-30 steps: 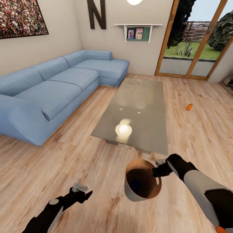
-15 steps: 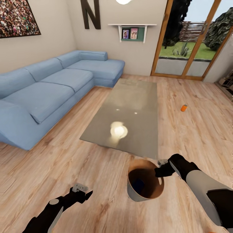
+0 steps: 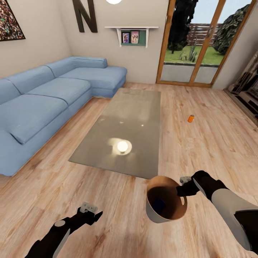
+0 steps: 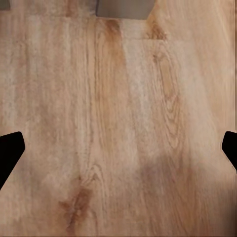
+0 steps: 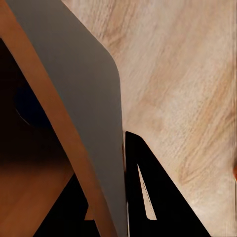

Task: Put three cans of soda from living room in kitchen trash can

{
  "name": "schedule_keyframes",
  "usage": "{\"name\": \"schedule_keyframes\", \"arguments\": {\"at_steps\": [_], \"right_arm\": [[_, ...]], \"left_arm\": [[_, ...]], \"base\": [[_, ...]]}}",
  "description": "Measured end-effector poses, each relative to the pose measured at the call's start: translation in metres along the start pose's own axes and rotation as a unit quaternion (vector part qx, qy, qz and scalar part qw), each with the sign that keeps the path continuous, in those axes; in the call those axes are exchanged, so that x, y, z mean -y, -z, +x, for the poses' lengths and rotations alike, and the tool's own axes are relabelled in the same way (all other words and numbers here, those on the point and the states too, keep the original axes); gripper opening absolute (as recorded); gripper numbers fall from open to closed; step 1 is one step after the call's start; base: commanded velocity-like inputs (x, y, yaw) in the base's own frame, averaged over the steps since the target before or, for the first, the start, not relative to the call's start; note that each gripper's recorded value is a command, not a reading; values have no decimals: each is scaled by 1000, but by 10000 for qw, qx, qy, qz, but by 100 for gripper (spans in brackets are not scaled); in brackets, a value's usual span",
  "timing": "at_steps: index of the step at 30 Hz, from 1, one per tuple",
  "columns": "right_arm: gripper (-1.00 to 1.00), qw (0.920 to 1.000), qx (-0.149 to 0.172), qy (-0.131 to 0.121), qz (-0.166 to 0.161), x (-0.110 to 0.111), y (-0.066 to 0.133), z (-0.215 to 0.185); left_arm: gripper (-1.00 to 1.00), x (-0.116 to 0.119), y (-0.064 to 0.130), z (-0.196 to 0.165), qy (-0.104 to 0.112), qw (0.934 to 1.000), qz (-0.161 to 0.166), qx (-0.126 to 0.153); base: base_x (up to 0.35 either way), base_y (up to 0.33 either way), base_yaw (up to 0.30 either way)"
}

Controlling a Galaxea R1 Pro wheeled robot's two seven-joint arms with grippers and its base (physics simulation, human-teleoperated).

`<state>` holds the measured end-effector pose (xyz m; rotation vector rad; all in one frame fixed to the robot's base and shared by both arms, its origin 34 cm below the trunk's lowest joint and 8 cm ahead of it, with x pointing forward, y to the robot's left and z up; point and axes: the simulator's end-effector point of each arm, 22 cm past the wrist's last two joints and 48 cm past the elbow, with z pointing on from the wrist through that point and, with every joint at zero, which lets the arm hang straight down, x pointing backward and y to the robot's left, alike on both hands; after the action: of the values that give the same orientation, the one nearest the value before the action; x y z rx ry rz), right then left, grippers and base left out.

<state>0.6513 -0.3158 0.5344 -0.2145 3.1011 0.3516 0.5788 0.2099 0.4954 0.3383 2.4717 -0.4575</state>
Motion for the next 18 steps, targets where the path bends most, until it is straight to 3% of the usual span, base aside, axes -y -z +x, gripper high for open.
{"name": "schedule_keyframes", "arguments": {"at_steps": [18], "right_arm": [[-100,9999,4,-60,90,15,5,3]], "left_arm": [[100,1,0,0,3,10000,6,-3]], "base": [[11,-282,-144]]}}
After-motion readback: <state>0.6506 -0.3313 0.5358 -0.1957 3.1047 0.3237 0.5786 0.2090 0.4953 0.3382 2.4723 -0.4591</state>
